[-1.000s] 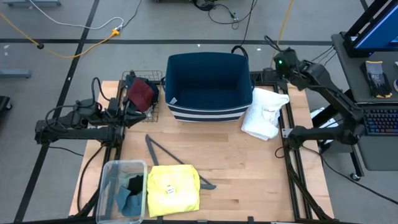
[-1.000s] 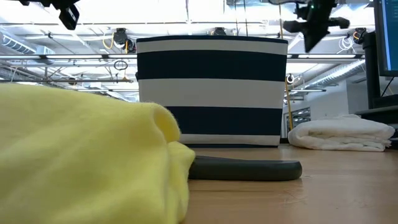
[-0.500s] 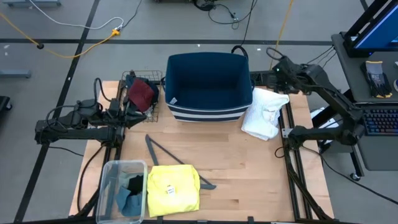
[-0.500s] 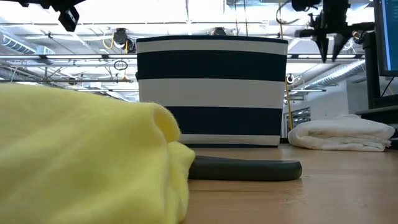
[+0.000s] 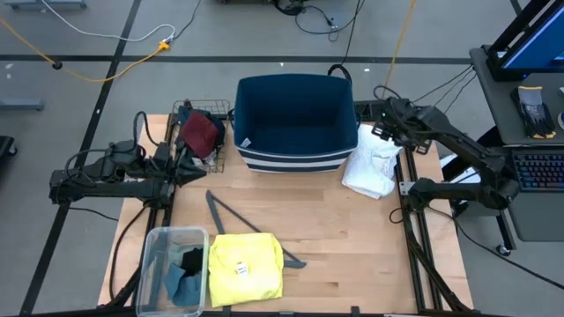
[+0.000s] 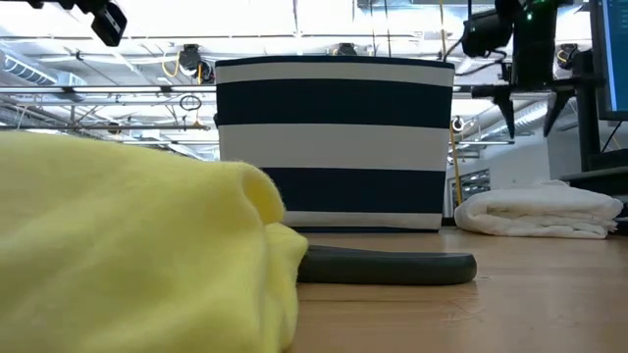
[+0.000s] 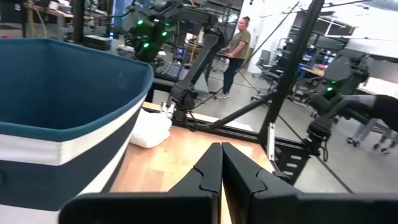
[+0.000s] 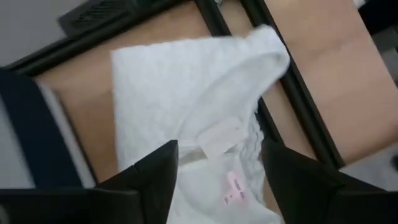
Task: Pick & Place Cloths
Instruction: Put the white blouse into the blue laundry bin
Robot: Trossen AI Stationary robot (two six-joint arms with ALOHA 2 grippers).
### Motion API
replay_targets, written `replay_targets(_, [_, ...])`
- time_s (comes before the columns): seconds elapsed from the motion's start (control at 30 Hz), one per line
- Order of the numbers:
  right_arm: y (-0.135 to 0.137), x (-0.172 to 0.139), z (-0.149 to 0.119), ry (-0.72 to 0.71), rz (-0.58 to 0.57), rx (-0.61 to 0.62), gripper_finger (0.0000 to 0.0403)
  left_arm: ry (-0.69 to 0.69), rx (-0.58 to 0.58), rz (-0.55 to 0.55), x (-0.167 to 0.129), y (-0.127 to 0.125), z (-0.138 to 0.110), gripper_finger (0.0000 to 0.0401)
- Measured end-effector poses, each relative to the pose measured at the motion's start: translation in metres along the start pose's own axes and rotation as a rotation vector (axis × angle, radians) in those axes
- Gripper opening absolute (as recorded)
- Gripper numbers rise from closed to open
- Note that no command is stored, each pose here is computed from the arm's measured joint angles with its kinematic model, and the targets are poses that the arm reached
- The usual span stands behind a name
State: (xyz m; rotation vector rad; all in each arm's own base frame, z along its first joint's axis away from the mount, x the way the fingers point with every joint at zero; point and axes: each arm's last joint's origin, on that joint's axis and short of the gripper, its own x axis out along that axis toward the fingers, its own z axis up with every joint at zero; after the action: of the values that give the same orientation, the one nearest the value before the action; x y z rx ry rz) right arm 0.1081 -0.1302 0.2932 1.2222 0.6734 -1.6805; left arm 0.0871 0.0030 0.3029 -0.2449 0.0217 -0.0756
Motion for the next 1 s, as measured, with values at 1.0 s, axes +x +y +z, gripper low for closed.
replay_targets(1.0, [-0.018,0.099,-0.046,0.123,-0.049,0.183,0.0272,-0.013,-0.058,0.035,0.000,0.001,0.001,0.0017])
